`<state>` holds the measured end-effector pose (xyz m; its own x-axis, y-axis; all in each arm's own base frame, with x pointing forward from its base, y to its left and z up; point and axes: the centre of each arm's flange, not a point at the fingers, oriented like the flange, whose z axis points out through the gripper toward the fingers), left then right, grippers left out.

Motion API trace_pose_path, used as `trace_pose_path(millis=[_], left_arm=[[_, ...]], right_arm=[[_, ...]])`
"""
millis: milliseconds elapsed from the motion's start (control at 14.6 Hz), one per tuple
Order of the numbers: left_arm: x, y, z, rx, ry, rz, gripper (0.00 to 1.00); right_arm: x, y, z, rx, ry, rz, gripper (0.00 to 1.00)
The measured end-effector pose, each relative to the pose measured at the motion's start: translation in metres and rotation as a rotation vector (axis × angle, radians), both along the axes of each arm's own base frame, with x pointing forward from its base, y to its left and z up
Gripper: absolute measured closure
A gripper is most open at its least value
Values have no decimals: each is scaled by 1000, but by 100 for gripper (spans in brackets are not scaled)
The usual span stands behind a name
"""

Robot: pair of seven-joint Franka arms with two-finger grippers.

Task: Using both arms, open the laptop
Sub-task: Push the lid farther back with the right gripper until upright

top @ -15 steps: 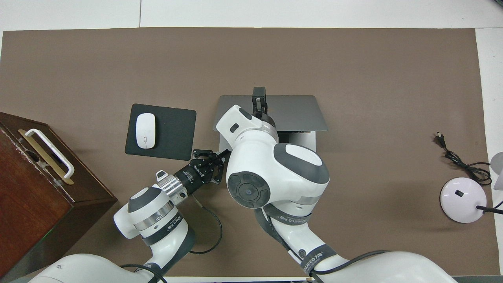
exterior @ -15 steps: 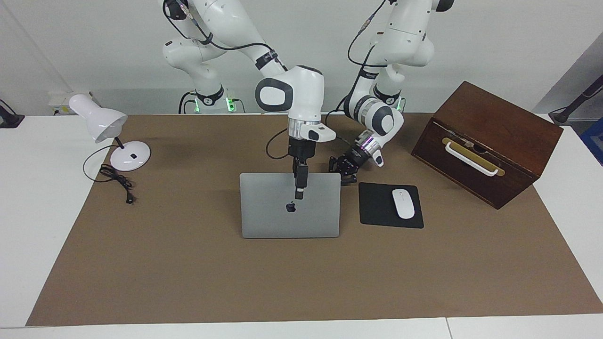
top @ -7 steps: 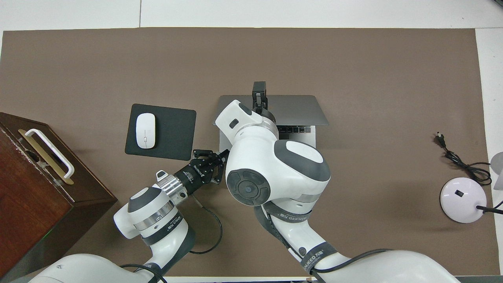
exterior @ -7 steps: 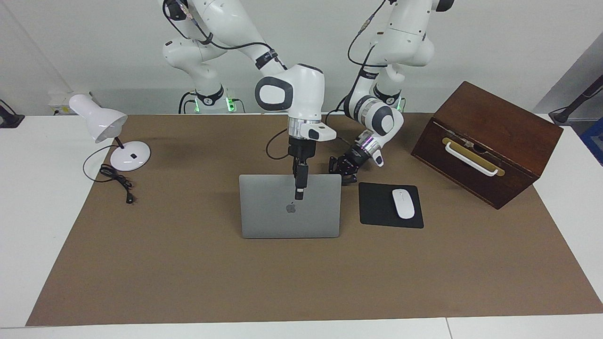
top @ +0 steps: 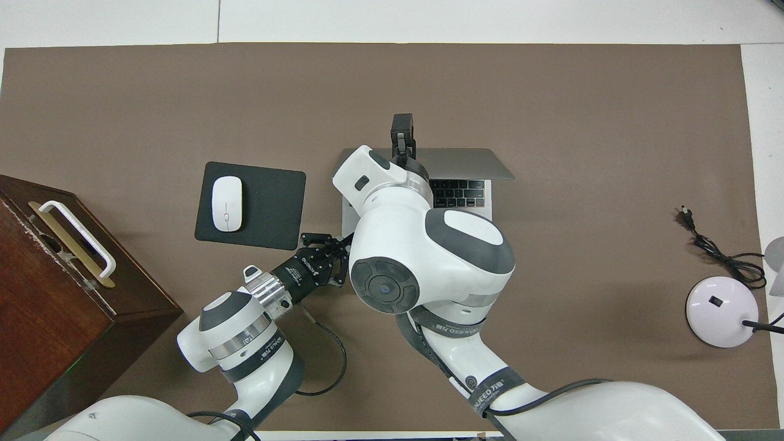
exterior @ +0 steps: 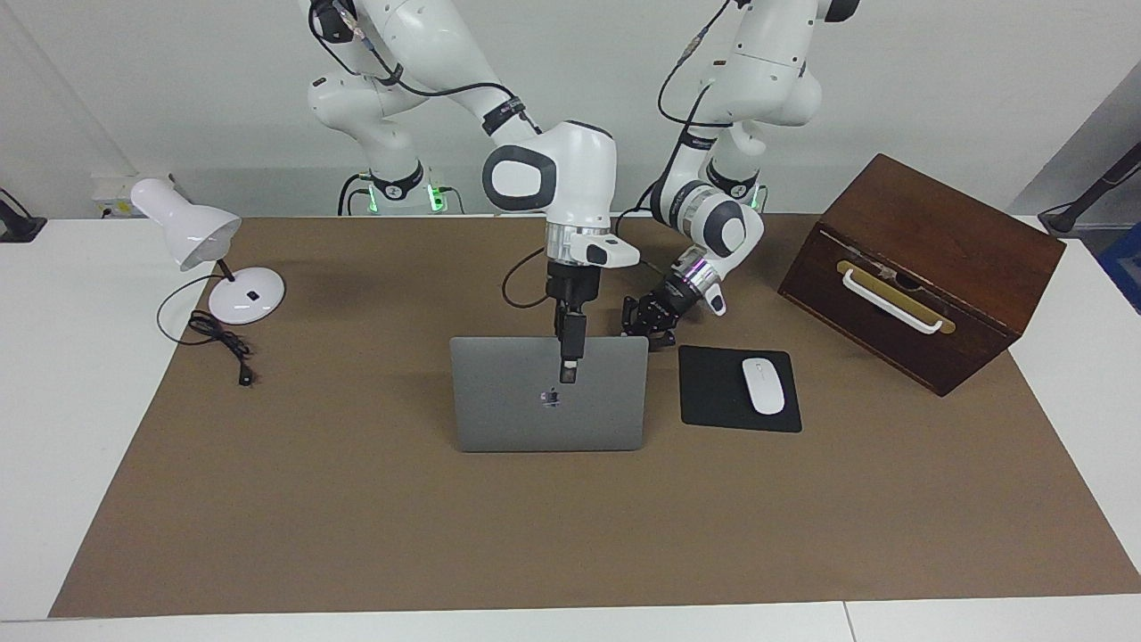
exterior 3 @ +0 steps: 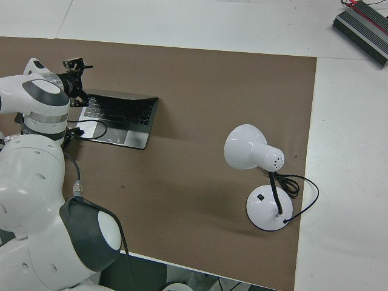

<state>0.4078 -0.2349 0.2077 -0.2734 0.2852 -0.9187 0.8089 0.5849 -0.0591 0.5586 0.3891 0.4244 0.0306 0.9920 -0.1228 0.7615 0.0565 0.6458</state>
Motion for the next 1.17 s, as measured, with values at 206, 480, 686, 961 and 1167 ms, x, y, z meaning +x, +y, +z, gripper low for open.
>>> trace_pose_path(millis=[206, 480, 686, 961, 1167], left_arm=[[0, 0, 0, 0, 0, 0, 99], [0, 0, 0, 0, 0, 0, 99], [0, 0, 0, 0, 0, 0, 99], [0, 0, 0, 0, 0, 0, 99], [0, 0, 0, 0, 0, 0, 99]], right_arm=[[3, 1, 2, -4, -10, 3, 0], [4, 2, 2, -37, -37, 28, 0], [11, 0, 13, -30, -60, 22, 0], [20, -5, 19, -25, -74, 10, 0], [20, -5, 19, -35, -81, 17, 0]])
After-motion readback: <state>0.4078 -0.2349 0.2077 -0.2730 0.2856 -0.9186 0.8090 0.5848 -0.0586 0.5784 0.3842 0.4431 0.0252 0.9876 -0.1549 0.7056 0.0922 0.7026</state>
